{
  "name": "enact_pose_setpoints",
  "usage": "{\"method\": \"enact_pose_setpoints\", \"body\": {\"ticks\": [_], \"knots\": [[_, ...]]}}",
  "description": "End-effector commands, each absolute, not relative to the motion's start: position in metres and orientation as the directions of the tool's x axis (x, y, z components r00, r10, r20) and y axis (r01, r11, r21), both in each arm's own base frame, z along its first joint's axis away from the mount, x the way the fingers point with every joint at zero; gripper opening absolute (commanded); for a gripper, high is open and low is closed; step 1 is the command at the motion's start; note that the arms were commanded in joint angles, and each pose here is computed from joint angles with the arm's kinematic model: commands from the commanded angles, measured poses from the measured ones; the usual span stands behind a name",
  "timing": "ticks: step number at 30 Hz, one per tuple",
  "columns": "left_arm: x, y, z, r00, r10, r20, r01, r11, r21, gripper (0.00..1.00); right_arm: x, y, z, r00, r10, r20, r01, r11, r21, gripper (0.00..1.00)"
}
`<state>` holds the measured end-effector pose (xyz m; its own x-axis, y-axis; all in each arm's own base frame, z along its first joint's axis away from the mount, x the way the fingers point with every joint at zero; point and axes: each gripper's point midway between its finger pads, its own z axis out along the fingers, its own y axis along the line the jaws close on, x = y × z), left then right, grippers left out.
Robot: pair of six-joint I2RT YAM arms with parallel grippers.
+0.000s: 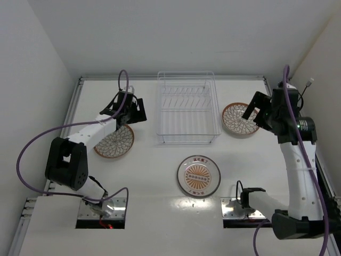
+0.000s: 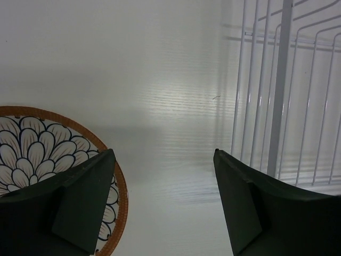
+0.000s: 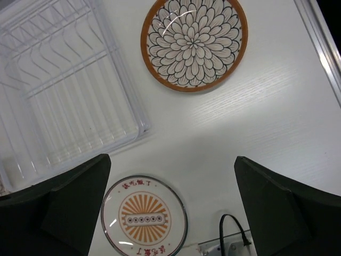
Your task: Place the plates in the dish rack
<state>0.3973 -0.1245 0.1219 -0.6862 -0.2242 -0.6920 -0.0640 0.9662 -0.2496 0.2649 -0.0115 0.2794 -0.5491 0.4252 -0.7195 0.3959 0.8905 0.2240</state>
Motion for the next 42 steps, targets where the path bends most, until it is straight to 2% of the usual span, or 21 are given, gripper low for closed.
{"method": "enact_pose_setpoints", "body": {"ticks": [1,3,5,8,12,16,24,30,34,38,39,42], "knots": [[0.41,-0.138,0.149,-0.639,-0.252,-0.727,-0.026,0.951,-0.307,0.72,0.276,-0.024,0.287,-0.563,0.357,-0.746,0.382,0.912,0.148,0.99],[0.408,-0.139,0.145,-0.648,-0.25,-0.72,-0.022,0.951,-0.31,0.72,0.288,-0.023,0.285,-0.565,0.318,-0.761,0.346,0.929,0.131,0.99],[0.407,-0.14,0.146,-0.651,-0.249,-0.717,-0.016,0.949,-0.315,0.72,0.306,-0.042,0.275,-0.542,0.334,-0.771,0.41,0.906,0.104,0.99],[0.408,-0.138,0.149,-0.641,-0.252,-0.725,-0.021,0.95,-0.312,0.72,0.332,-0.056,0.245,-0.587,0.397,-0.706,0.442,0.887,0.131,0.99],[0.403,-0.132,0.155,-0.622,-0.247,-0.743,-0.028,0.955,-0.294,0.72,0.364,-0.059,0.25,-0.55,0.578,-0.603,0.394,0.816,0.423,0.99],[0.401,-0.128,0.165,-0.595,-0.246,-0.765,-0.022,0.957,-0.291,0.72,0.381,-0.06,0.277,-0.505,0.619,-0.601,0.333,0.782,0.526,0.99],[0.399,-0.128,0.161,-0.602,-0.244,-0.76,-0.023,0.957,-0.289,0.72,0.374,-0.066,0.274,-0.507,0.621,-0.598,0.363,0.783,0.505,0.99],[0.4,-0.134,0.155,-0.62,-0.24,-0.747,-0.002,0.953,-0.304,0.72,0.357,-0.077,0.239,-0.528,0.653,-0.543,0.435,0.757,0.487,0.99],[0.392,-0.154,0.148,-0.63,-0.177,-0.756,0.046,0.964,-0.263,0.72,0.347,-0.068,0.219,-0.561,0.66,-0.499,0.423,0.747,0.512,0.99],[0.378,-0.146,0.124,-0.7,-0.149,-0.699,0.012,0.976,-0.219,0.72,0.339,-0.059,0.219,-0.561,0.659,-0.5,0.388,0.744,0.544,0.99],[0.377,-0.143,0.122,-0.704,-0.13,-0.698,0.016,0.98,-0.198,0.7,0.335,-0.055,0.226,-0.555,0.654,-0.513,0.369,0.747,0.553,0.99],[0.376,-0.119,0.156,-0.603,-0.1,-0.791,-0.009,0.993,-0.118,0.7,0.332,-0.047,0.236,-0.543,0.637,-0.547,0.322,0.759,0.566,0.99]]}}
